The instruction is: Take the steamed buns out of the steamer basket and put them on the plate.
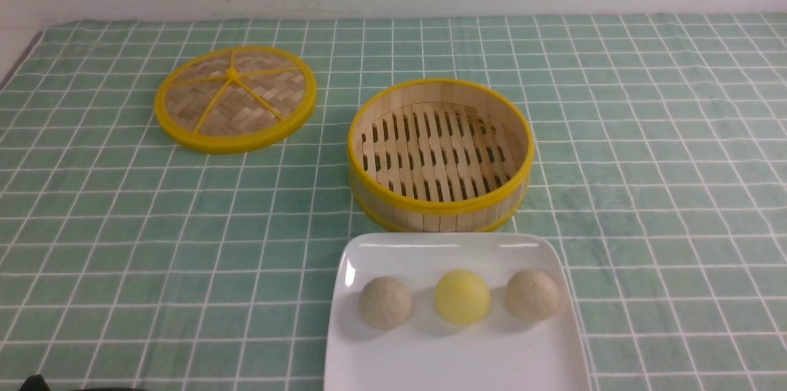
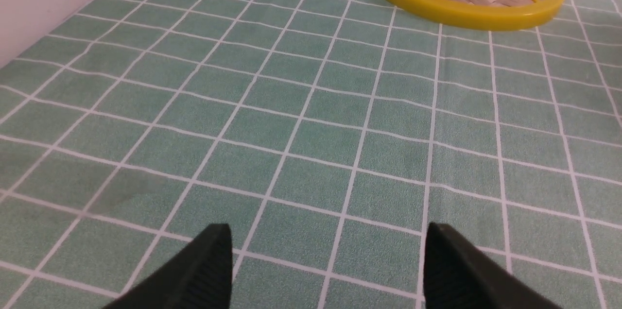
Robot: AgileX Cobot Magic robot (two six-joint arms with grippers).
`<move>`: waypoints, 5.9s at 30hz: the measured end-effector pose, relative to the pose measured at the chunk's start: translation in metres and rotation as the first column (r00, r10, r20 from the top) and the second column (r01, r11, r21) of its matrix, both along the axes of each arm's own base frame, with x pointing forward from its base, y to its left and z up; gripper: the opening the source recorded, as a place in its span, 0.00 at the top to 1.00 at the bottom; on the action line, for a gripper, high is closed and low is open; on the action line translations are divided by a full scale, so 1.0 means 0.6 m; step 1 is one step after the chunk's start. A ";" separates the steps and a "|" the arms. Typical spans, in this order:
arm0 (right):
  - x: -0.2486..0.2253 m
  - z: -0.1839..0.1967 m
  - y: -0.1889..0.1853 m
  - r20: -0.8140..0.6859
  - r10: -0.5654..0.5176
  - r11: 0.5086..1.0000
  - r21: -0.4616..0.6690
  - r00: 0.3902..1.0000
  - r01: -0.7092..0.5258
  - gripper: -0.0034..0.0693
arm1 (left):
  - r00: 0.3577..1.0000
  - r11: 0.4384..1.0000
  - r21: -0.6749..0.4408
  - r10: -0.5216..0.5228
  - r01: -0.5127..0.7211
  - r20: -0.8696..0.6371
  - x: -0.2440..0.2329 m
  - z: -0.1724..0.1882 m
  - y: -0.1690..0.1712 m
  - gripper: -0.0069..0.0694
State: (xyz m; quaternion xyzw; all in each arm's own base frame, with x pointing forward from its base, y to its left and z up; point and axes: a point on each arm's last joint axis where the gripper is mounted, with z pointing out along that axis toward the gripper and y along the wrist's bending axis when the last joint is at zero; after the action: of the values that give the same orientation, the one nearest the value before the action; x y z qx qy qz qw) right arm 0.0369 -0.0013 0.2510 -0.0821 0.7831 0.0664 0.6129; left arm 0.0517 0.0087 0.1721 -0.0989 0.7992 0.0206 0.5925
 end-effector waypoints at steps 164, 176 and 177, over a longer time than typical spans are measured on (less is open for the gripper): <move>0.025 -0.128 -0.002 -0.075 -0.273 0.961 0.022 0.959 0.276 0.62 | 1.000 1.000 0.000 0.000 0.000 0.000 0.000 0.000 0.000 0.22; 0.025 -0.128 -0.002 -0.075 -0.273 0.961 0.022 0.959 0.276 0.62 | 1.000 1.000 0.000 0.000 0.000 0.000 0.000 0.000 0.000 0.22; 0.025 -0.128 -0.002 -0.075 -0.273 0.961 0.022 0.959 0.276 0.62 | 1.000 1.000 0.000 0.000 0.000 0.000 0.000 0.000 0.000 0.22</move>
State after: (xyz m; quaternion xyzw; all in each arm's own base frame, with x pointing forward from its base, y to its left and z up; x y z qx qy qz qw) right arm 0.0518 -0.0023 0.1744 0.0396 0.8070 -0.0038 0.5892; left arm 0.0517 0.0087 0.1721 -0.0988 0.7992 0.0206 0.5925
